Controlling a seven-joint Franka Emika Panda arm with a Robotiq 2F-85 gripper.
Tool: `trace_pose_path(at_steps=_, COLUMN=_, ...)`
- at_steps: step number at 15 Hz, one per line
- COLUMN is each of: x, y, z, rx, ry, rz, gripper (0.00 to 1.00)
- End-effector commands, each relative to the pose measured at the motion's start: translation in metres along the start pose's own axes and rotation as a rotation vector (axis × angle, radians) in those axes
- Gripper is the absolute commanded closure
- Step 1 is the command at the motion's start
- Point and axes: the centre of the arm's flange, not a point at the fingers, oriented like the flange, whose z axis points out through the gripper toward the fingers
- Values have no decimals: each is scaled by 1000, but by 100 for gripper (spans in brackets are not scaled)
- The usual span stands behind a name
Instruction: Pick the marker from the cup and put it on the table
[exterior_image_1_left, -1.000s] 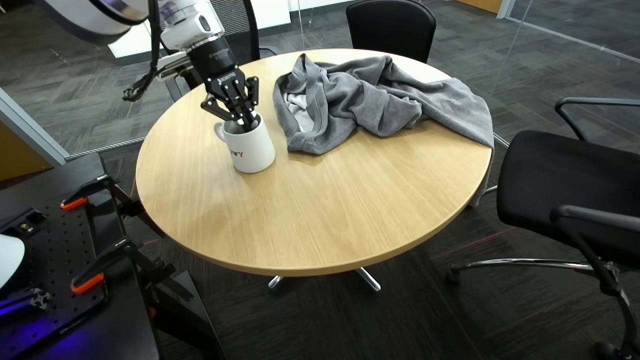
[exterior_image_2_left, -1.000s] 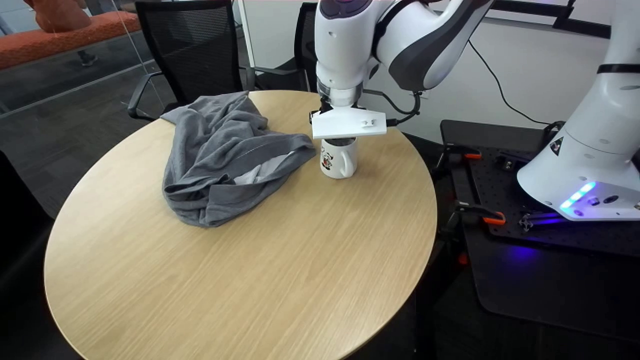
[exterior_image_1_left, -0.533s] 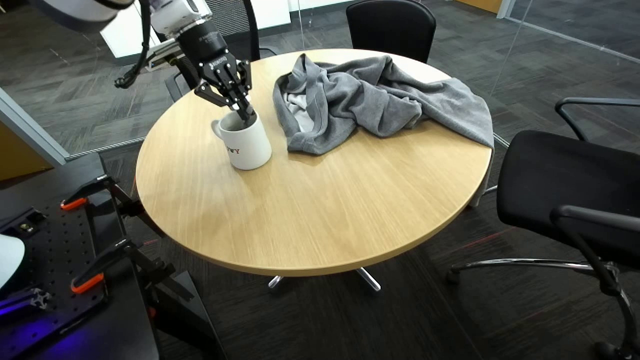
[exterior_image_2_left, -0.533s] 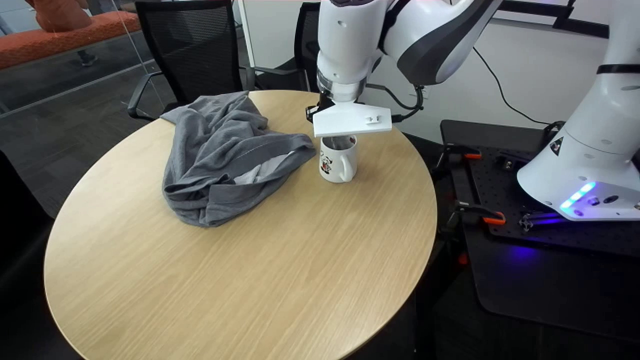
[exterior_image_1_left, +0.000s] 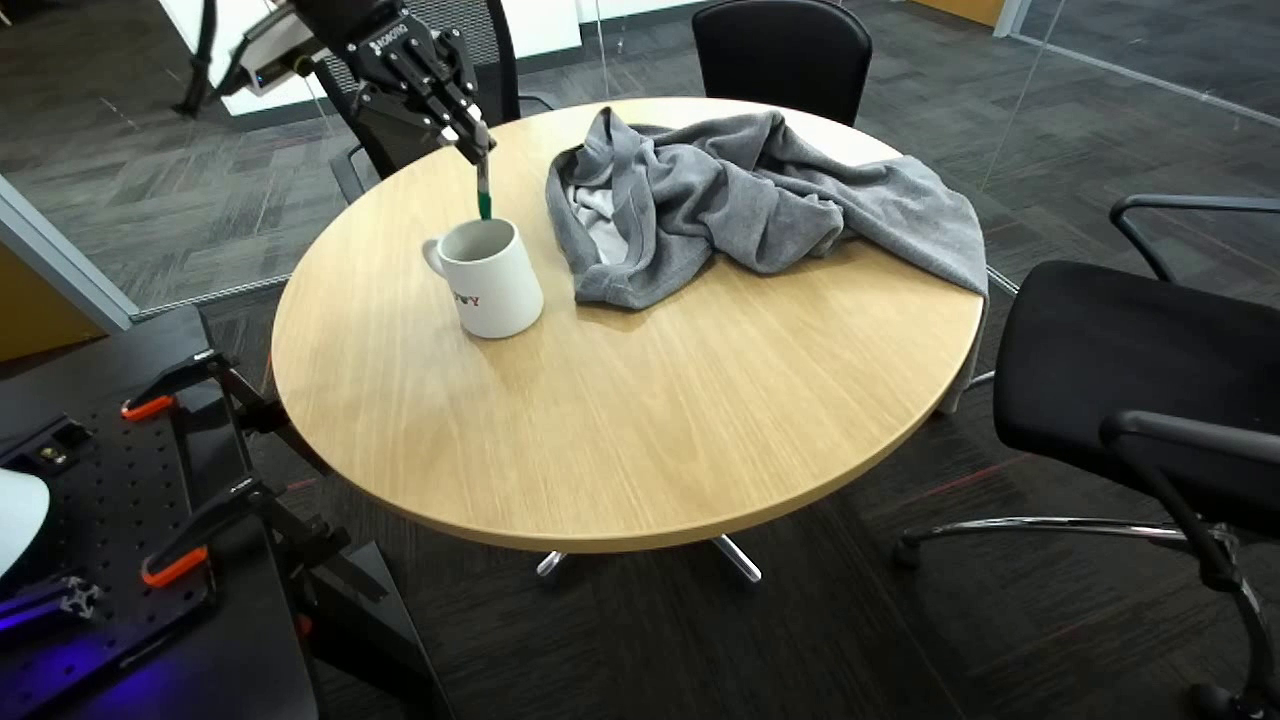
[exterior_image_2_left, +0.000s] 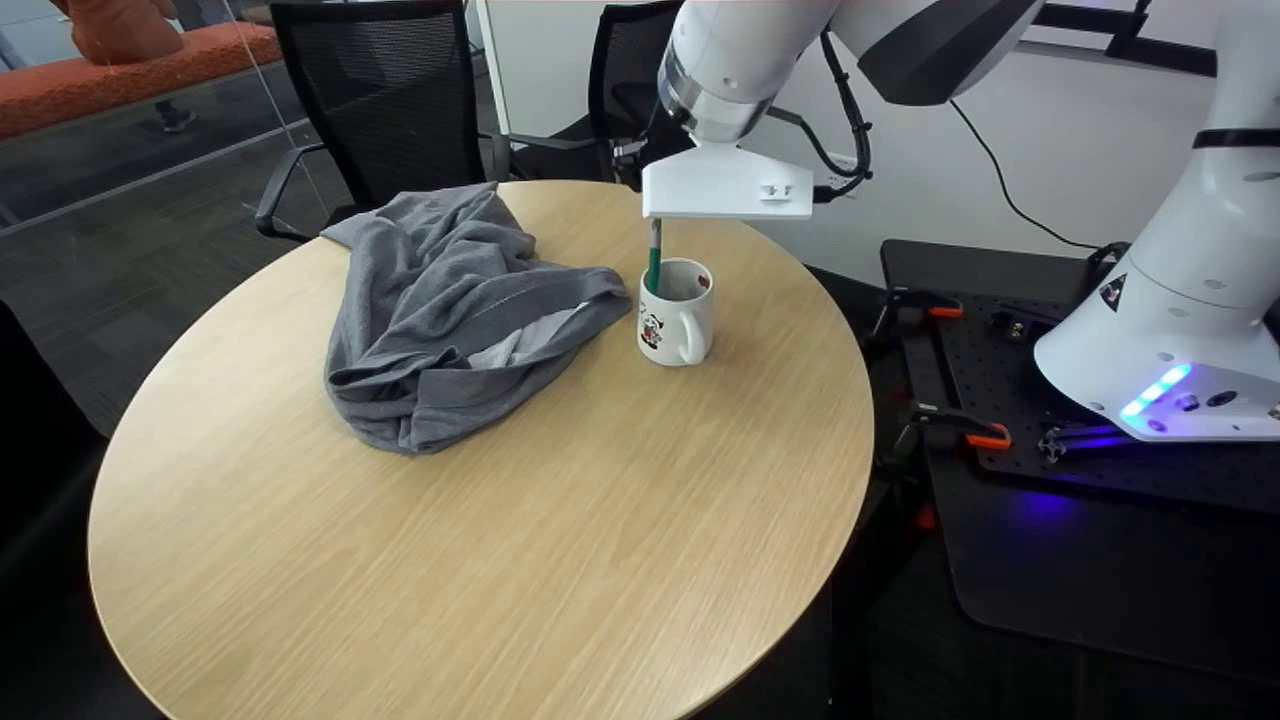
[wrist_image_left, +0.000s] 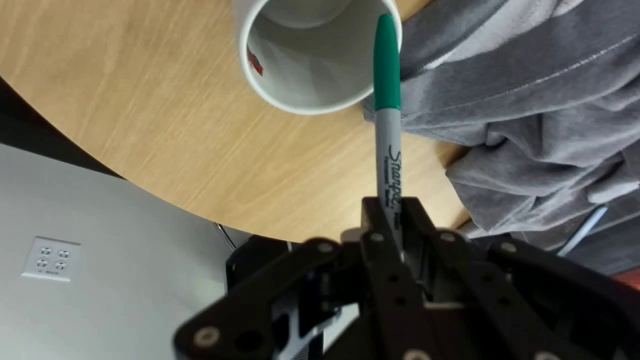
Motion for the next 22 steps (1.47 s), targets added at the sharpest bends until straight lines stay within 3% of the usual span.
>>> trace_pose_path(at_steps=1, x=2, y=11, z=-37, rx=92, ry=49, rz=16, gripper=97)
trace_pose_path(at_steps=9, x=-28, y=-27, z=-77, rx=250, ry=-30, rz=-174, gripper=97)
trace_pose_path(at_steps=18, x=-95, y=-74, z=-94, rx=313, ry=-154, rz=-653, gripper=97)
trace_pose_path(at_steps=22, x=-124, y=-91, z=-83, rx=296, ry=-272, rz=-855, gripper=97)
